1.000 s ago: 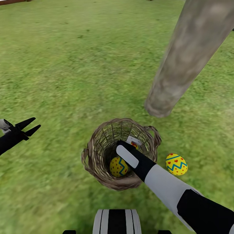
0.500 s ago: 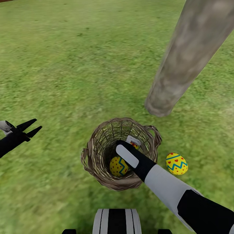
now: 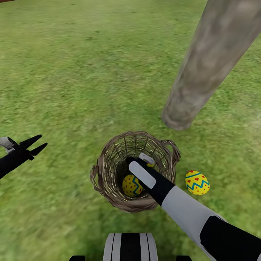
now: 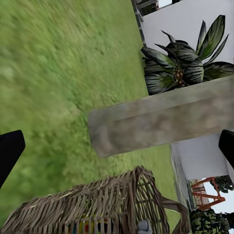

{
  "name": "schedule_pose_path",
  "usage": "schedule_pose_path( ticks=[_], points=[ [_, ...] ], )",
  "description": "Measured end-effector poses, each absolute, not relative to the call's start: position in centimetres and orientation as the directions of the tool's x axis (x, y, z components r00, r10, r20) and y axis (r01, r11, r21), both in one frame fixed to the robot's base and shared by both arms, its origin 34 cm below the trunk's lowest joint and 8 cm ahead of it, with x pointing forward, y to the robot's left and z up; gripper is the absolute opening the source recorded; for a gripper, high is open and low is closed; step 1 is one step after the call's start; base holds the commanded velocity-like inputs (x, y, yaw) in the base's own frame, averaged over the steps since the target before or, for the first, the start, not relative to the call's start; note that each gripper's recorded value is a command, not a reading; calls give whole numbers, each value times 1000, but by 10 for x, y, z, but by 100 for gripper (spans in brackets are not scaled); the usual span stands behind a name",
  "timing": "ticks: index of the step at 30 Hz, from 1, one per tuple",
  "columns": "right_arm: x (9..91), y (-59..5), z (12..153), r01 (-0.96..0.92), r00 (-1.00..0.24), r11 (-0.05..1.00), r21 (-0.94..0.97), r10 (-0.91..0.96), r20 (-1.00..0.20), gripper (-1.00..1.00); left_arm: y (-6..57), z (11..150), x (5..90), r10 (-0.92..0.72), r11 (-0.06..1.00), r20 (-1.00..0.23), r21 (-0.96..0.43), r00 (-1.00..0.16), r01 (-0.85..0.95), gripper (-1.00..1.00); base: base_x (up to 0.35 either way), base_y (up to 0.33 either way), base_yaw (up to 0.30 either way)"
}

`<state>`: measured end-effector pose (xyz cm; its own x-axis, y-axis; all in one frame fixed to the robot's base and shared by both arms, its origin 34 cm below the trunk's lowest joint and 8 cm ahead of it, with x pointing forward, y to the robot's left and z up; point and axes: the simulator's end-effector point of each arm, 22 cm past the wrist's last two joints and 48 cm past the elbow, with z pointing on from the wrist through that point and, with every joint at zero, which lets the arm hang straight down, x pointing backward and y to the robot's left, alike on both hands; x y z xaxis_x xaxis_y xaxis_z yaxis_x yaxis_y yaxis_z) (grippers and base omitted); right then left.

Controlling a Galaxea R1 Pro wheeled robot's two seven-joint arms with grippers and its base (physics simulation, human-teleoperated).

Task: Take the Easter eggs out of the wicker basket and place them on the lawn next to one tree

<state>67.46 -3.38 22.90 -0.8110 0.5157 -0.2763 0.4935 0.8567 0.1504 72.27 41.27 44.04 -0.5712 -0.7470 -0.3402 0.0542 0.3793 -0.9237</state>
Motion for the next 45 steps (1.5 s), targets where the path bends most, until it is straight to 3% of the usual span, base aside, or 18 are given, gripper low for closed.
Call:
schedule_pose_path(
  ticks=[8,9,20,45],
  points=[
    [671,-47,221,527,-792,842,110,534,-296,100,410,438,723,-748,375,-335,-925,-573,52,100,0,0,0],
    [677,-67,217,515,-784,855,60,498,-370,100,408,438,723,-749,372,-333,-927,-573,51,100,0,0,0],
    [687,-82,219,483,-783,876,16,440,-441,100,396,432,723,-756,349,-313,-936,-575,51,100,0,0,0],
    [667,-92,182,481,-810,876,-42,425,-405,100,394,399,719,-756,346,-281,-938,-591,5,100,0,0,0]
  ],
)
